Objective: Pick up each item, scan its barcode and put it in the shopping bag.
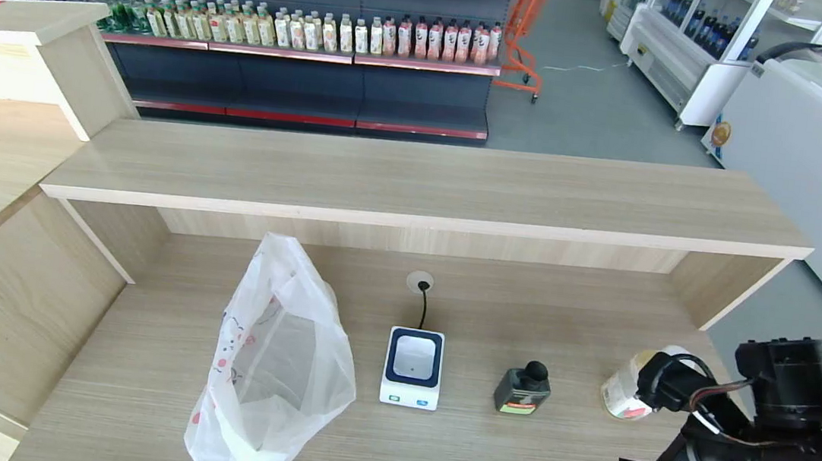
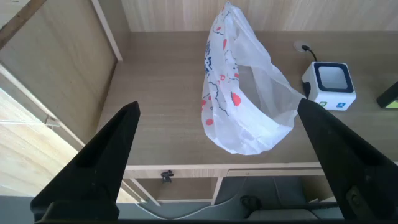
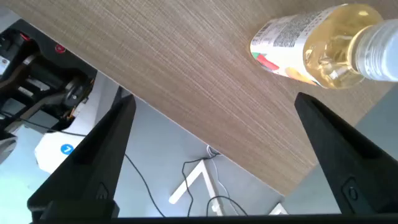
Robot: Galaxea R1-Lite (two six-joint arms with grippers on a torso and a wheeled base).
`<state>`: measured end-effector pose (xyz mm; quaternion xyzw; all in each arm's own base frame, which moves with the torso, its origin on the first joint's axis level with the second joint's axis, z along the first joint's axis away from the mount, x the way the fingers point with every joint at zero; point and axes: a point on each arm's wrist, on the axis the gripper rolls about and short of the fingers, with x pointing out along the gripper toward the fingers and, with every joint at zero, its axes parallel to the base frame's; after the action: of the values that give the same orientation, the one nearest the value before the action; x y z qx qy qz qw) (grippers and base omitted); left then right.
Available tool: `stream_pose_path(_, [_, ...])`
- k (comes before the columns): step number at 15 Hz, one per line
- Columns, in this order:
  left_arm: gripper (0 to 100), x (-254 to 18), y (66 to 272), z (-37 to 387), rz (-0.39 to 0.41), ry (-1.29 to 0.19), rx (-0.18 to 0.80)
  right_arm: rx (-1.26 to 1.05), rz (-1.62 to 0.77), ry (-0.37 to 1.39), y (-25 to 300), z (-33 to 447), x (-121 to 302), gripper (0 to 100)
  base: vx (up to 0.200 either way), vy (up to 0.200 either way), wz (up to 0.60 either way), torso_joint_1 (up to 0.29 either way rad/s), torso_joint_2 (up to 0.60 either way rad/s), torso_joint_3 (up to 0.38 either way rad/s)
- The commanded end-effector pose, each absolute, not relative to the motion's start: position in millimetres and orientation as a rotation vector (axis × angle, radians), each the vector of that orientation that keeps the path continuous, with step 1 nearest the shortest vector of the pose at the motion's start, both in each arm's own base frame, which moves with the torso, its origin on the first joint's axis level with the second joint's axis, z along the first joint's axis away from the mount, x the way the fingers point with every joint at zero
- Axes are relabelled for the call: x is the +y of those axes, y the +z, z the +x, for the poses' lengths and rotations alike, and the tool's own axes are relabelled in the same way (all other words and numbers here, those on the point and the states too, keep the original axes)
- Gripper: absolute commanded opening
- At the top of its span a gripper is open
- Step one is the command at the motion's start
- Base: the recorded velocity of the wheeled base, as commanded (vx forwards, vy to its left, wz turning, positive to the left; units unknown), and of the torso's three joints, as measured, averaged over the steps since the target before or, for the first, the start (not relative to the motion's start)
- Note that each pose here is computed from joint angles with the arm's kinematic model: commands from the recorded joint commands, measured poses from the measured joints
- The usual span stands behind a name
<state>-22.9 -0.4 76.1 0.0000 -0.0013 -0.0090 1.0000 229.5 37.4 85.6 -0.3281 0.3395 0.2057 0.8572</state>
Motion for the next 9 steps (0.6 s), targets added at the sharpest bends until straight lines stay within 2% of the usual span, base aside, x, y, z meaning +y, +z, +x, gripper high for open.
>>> stream_pose_path(1, [100, 0, 76, -23, 0.0, -0.018, -0.003, 0.748, -0.709, 0.516, 38, 260, 51, 100, 0.0, 0.0, 0.0, 0.0, 0.0, 0.0])
stream_pose_path(5, [100, 0, 76, -23, 0.0, -0.017, -0.003, 0.672, -0.689, 0.638, 17, 282, 74, 100, 0.0, 0.0, 0.0, 0.0, 0.0, 0.0])
stream_pose_path(9, [100, 0, 76, -23, 0.0, -0.018, -0.003, 0.569, -0.678, 0.694, 13, 315, 95, 100, 0.0, 0.0, 0.0, 0.0, 0.0, 0.0])
